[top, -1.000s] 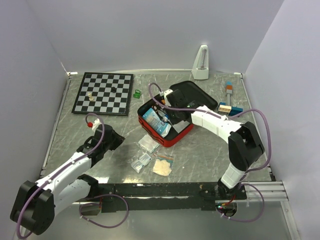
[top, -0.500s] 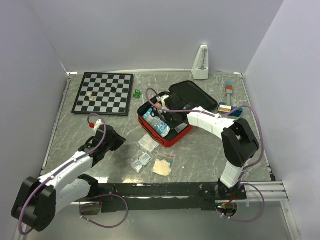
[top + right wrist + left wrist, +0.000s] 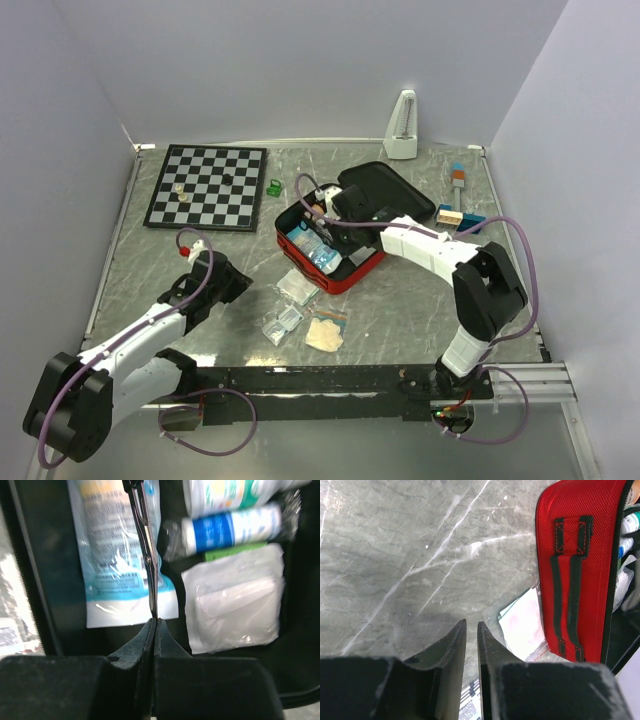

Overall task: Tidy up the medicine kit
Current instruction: Place the scissors in the medicine box.

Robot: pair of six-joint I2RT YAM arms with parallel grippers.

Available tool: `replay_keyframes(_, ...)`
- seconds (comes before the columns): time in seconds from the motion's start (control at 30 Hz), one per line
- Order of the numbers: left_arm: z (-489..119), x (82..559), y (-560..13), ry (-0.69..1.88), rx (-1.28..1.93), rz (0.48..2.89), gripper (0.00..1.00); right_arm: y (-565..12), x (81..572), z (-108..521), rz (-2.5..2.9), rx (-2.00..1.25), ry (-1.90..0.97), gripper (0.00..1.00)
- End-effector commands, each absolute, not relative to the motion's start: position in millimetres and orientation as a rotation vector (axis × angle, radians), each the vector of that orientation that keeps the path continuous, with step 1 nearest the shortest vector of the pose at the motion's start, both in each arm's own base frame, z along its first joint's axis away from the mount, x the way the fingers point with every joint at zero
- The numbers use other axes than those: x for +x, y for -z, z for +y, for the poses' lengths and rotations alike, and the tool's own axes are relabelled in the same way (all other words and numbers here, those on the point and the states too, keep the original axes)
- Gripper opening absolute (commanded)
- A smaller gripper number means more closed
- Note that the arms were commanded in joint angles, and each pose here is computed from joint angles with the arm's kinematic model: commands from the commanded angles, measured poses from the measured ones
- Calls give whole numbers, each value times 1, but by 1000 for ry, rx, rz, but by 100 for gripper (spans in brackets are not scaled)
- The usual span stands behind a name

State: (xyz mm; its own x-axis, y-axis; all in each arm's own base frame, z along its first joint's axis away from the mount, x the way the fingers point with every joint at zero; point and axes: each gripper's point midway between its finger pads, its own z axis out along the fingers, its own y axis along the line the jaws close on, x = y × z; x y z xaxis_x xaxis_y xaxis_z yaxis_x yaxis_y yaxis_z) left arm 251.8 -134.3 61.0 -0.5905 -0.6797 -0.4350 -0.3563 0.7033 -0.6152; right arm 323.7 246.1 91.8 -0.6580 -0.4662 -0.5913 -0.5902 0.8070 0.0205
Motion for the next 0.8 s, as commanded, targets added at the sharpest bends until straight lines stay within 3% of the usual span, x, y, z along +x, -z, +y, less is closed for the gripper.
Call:
replay_keyframes(0.0, -136, 253, -65, 655, -772, 2223, 20, -125, 336, 260, 2317, -777, -324, 0)
replay_keyframes(0.27, -135, 252, -66, 656, -776, 2217, 21, -91, 328, 256, 2410, -775, -308, 0)
replay_keyframes(0.3, -135, 251, -66, 655, -773, 2220, 21, -89, 330, 254, 2415, -769, -287, 9)
replay_keyframes(0.37, -135, 252, -67, 652, -773, 2219, 23, -90, 330, 253, 2430, -704, -287, 37)
replay_keyframes(0.43, -135, 251, -66, 650, -768, 2224, 26, -102, 330, 254, 2394, -659, -315, 50)
replay_keyframes(0.6, -136, 250, -64, 656, -772, 2227, 35, -149, 327, 258, 2269, -550, -415, 69)
replay_keyframes(0.77, -138, 249, -66, 661, -751, 2242, 42, -175, 308, 250, 2212, -536, -434, 69)
